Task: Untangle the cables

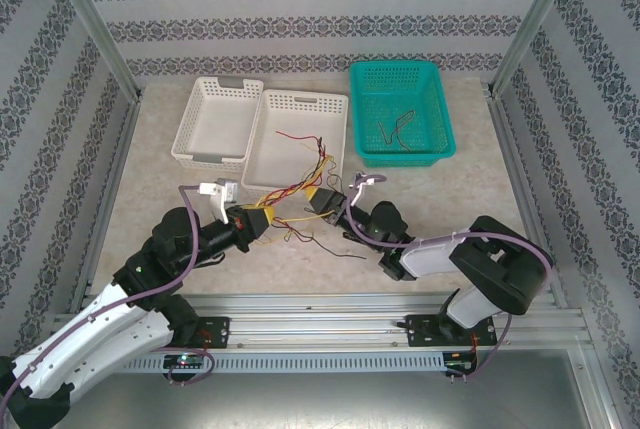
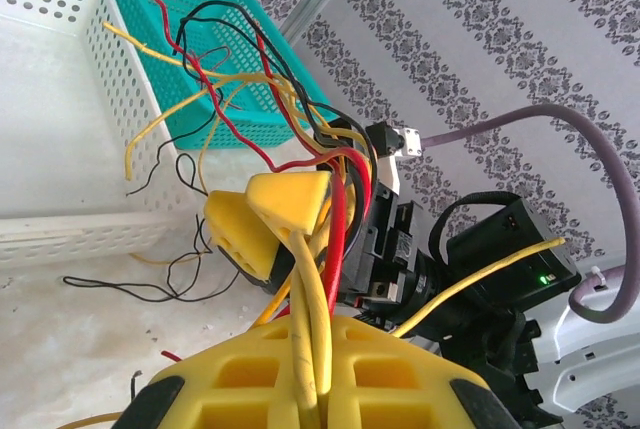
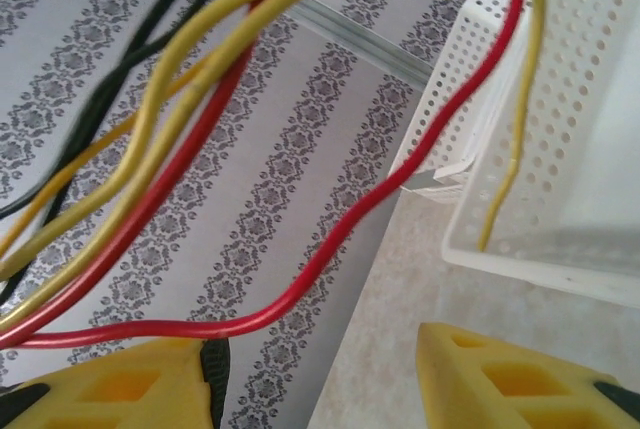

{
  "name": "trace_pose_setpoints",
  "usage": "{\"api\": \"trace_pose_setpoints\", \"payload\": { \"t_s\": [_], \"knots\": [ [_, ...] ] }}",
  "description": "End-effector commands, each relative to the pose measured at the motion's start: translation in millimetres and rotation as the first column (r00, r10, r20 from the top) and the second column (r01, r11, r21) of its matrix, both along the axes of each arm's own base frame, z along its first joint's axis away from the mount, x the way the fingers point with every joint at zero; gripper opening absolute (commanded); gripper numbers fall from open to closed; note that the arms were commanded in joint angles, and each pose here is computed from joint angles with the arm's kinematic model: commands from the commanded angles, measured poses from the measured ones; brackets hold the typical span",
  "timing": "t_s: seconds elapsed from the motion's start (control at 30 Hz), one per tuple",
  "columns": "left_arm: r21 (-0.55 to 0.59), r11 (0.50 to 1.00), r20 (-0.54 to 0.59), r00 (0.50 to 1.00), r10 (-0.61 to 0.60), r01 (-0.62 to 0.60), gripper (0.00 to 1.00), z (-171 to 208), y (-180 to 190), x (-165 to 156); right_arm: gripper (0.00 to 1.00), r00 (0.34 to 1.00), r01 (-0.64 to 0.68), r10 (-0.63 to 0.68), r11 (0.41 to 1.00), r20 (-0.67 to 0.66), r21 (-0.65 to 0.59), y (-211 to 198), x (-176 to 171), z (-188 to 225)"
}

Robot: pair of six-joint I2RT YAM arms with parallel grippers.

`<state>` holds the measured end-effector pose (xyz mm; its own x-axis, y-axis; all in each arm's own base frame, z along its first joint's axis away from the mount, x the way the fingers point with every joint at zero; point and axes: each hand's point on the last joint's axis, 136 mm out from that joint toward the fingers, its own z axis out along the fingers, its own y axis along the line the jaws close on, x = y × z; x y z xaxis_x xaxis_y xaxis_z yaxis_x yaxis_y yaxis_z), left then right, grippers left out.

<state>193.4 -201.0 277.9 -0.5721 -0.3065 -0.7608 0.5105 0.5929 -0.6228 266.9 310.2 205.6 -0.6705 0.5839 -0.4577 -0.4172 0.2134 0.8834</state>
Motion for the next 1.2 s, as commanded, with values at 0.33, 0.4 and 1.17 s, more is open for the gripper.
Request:
{"api": "trace_pose_setpoints", "payload": {
  "t_s": [0.33, 0.4, 1.17],
  "knots": [
    [-0.272, 0.961, 0.091, 0.995, -0.036, 0.06, 0.0, 37.8, -14.8, -0.6, 0.56, 0.99, 0.088, -0.097, 0.992, 0.103, 0.088, -33.3, -7.5, 38.2],
    [-0.312, 0.947, 0.101, 0.994, -0.05, 0.08, 0.0, 44.0, -18.5, -0.8, 0.57, 0.989, 0.089, -0.1, 0.991, 0.113, 0.1, -33.4, -7.1, 44.2],
    [-0.402, 0.902, 0.113, 0.986, -0.12, 0.155, 0.0, 41.9, -34.7, -16.2, 0.59, 0.969, 0.129, -0.165, 0.973, 0.183, 0.193, -46.0, 6.2, 91.7]
  ]
}}
